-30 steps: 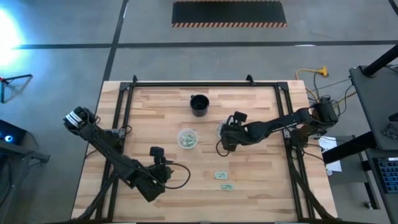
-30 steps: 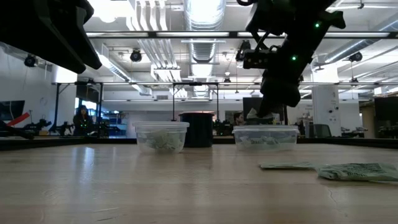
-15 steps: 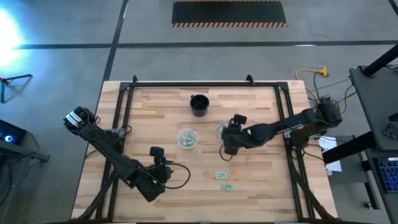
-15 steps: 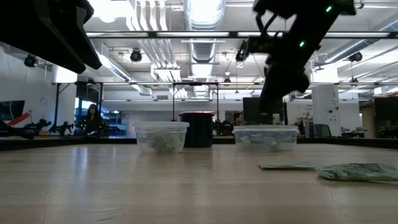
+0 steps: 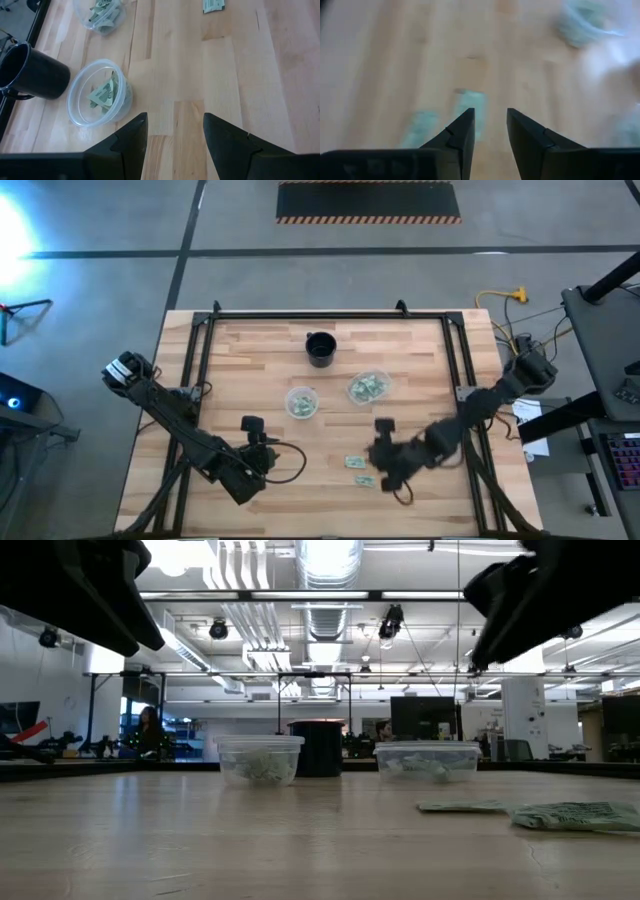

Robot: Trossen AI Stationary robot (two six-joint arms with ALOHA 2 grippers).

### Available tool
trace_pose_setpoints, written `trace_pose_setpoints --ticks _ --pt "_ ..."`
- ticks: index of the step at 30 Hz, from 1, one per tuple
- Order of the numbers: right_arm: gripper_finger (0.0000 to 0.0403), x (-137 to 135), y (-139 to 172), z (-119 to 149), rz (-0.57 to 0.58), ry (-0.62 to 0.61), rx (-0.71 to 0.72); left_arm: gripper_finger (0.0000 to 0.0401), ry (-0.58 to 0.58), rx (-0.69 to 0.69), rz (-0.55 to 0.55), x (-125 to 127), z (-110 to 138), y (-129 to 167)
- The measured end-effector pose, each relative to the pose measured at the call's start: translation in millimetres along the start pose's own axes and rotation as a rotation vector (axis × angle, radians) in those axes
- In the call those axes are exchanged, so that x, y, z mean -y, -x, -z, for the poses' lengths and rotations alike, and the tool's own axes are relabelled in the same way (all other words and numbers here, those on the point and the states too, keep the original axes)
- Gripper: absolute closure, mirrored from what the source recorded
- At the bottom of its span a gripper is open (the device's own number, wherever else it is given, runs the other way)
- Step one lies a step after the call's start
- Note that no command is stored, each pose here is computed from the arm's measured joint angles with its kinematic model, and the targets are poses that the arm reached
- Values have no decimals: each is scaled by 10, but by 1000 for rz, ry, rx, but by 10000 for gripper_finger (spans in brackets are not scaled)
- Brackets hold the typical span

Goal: Pick and place Stevia / Truvia into bins
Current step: Put the green stevia packet into the right transparent container

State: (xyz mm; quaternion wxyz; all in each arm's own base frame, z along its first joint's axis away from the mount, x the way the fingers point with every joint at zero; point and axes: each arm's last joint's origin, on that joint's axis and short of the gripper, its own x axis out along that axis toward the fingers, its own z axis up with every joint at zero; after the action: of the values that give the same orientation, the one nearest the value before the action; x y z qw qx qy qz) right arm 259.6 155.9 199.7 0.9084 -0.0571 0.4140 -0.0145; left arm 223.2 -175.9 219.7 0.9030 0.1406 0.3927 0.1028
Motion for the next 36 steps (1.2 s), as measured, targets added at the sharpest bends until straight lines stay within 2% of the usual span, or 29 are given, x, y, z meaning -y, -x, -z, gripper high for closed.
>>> trace_pose_setpoints --ticks 5,11,19,23,36 --pt "303 -394 -102 114 -83 28 37 225 5 5 3 4 -6 0" --pt "280 -587 -300 262 -97 -55 -38 225 7 7 4 4 -8 0" --pt "217 -630 -441 351 -83 -91 -88 225 11 9 9 15 -12 -7" --pt "199 -635 -456 359 -81 -106 -90 225 9 5 11 20 -9 -12" --pt "216 -681 -619 466 -53 -105 -128 225 8 4 11 24 -7 -16"
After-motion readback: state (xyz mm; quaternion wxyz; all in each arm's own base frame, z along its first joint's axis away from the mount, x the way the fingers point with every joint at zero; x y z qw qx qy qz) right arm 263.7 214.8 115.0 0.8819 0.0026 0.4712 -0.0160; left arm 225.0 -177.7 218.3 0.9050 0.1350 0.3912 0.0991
